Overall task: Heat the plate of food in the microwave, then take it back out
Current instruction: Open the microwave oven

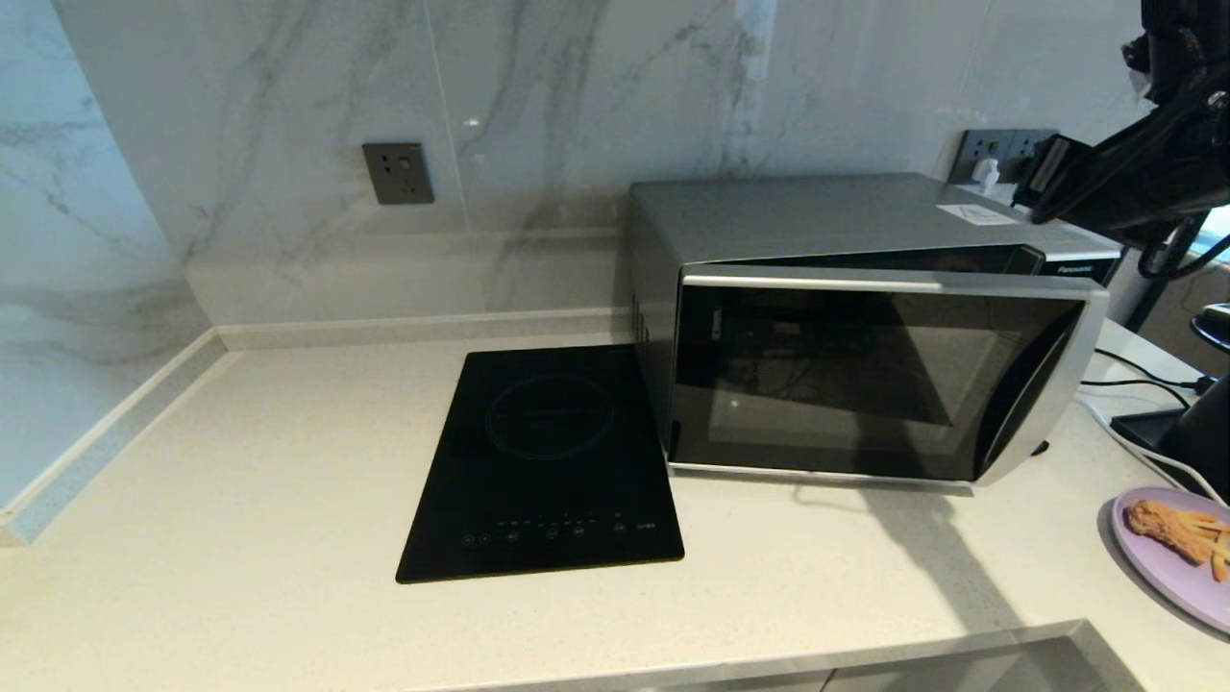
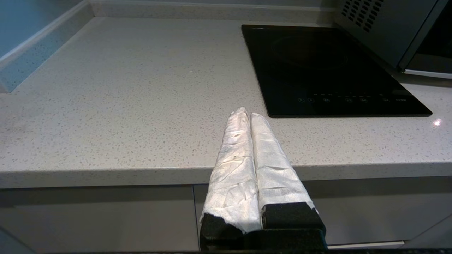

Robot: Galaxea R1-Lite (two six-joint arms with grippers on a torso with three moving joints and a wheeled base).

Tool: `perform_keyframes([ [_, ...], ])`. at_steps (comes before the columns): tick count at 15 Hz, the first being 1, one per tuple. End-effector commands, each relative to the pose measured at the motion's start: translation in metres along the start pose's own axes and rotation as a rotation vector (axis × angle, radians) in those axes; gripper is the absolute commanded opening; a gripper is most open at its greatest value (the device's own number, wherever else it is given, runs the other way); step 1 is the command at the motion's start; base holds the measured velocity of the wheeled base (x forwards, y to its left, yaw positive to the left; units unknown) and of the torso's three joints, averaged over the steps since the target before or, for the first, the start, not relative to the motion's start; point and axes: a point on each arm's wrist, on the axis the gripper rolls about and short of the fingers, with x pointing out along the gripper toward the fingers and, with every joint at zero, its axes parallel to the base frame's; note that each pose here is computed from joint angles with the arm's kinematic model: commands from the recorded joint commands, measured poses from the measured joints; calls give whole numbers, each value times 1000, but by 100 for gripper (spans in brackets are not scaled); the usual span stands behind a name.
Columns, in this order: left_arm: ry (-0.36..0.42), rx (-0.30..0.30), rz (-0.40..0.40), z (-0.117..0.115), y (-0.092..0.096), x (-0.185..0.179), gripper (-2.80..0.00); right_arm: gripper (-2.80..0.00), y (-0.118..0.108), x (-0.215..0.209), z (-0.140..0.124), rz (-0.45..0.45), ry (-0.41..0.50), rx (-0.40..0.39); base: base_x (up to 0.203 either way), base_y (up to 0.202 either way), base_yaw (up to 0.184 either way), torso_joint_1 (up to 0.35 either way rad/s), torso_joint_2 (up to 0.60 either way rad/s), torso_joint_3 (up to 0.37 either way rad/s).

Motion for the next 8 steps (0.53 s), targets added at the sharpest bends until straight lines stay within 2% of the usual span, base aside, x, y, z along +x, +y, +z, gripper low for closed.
perform_keyframes([
  [1,1,-1,1,0,0,0,-280,-280,-3,-6,-2,-18,31,14,0,0,0,0,0,0],
  [8,1,-2,1,0,0,0,-280,-280,-7,5,-13,-51,118,6,0,0,0,0,0,0],
])
